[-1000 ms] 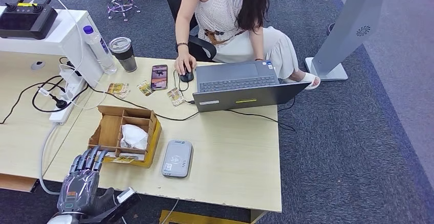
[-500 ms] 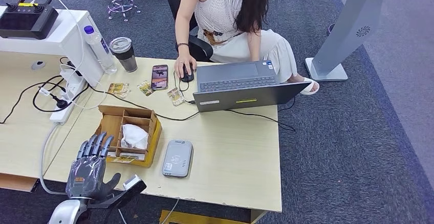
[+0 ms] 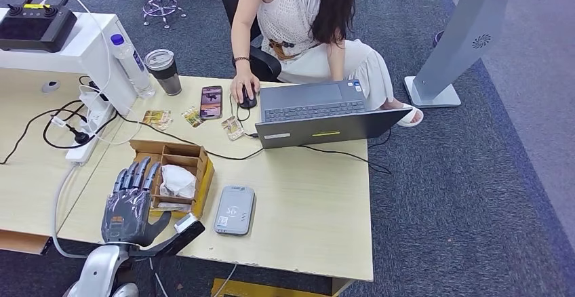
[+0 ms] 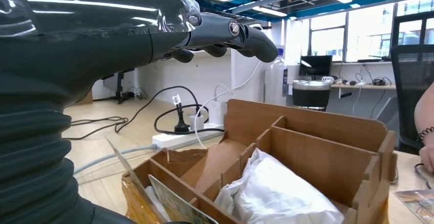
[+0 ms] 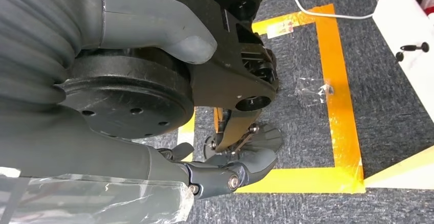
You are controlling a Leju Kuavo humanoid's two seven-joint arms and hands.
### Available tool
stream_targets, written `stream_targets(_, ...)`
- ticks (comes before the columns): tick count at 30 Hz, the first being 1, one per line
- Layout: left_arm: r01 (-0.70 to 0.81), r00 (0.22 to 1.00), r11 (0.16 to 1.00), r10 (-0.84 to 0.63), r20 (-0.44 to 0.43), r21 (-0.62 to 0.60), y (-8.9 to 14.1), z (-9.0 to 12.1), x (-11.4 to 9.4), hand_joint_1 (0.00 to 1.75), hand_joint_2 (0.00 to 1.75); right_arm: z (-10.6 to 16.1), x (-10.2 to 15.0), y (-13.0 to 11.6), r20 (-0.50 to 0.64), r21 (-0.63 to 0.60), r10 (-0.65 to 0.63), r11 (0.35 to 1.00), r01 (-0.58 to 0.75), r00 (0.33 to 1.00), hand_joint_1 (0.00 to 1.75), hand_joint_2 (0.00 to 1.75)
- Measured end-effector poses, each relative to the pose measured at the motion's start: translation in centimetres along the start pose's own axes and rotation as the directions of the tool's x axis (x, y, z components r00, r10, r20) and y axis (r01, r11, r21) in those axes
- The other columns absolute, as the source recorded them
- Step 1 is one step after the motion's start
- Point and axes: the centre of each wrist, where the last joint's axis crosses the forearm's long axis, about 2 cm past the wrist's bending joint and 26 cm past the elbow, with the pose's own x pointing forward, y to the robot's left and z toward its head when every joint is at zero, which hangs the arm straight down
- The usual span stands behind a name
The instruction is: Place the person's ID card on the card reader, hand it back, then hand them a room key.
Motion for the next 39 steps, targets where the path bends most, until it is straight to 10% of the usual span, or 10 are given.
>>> stream_targets(39, -0.018, 0.999, 0.995, 0.013, -0.049, -0.099, -0.9, -0.3, 1.2, 0.0, 1.75, 0.0, -0.1, 0.3, -0.012, 0.002, 0.012, 1.0, -0.012, 1.0, 0.0, 1.75)
